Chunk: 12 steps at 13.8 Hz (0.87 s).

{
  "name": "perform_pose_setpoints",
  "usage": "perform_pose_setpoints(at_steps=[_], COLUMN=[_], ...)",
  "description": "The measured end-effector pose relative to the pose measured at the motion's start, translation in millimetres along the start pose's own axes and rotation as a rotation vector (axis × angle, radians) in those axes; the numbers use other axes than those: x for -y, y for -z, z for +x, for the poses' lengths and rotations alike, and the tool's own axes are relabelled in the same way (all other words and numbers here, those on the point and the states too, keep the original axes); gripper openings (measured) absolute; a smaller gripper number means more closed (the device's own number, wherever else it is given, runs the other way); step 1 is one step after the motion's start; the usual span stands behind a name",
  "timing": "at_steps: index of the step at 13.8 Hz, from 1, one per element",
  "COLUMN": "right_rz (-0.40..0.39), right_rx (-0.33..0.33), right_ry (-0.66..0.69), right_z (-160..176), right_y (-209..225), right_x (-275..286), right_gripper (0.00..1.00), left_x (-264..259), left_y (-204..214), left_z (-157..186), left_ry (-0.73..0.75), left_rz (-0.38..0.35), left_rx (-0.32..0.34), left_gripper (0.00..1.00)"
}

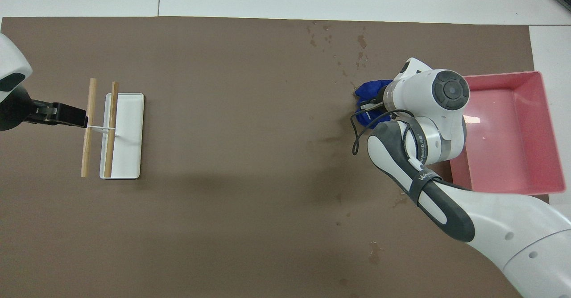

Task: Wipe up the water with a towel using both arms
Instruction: 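Press the towel onto the water drops with the right gripper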

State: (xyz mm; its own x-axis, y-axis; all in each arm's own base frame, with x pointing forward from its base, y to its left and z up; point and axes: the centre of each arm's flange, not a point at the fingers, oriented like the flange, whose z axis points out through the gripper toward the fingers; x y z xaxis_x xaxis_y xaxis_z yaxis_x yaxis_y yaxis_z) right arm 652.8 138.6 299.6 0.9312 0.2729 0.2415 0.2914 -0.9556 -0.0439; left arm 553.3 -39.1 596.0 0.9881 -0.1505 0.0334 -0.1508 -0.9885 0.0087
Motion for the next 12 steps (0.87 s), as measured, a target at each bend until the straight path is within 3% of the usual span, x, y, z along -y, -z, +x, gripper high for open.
perform_pose_setpoints(at_steps=[7, 12], right_rz=[-0.019, -0.019], right_rx=[-0.083, -0.088], right_ry=[0.066, 0.085], right_z=[47, 48], right_y=[-15, -20], right_x=[12, 13], right_gripper=[0.19, 0.19], left_x=[2, 4], left_y=[15, 13], left_z=[-2, -4], left_ry=[0.007, 0.010], left_rz=[-0.009, -0.010], left_rx=[0.003, 0.014], left_gripper=[1.00, 1.00])
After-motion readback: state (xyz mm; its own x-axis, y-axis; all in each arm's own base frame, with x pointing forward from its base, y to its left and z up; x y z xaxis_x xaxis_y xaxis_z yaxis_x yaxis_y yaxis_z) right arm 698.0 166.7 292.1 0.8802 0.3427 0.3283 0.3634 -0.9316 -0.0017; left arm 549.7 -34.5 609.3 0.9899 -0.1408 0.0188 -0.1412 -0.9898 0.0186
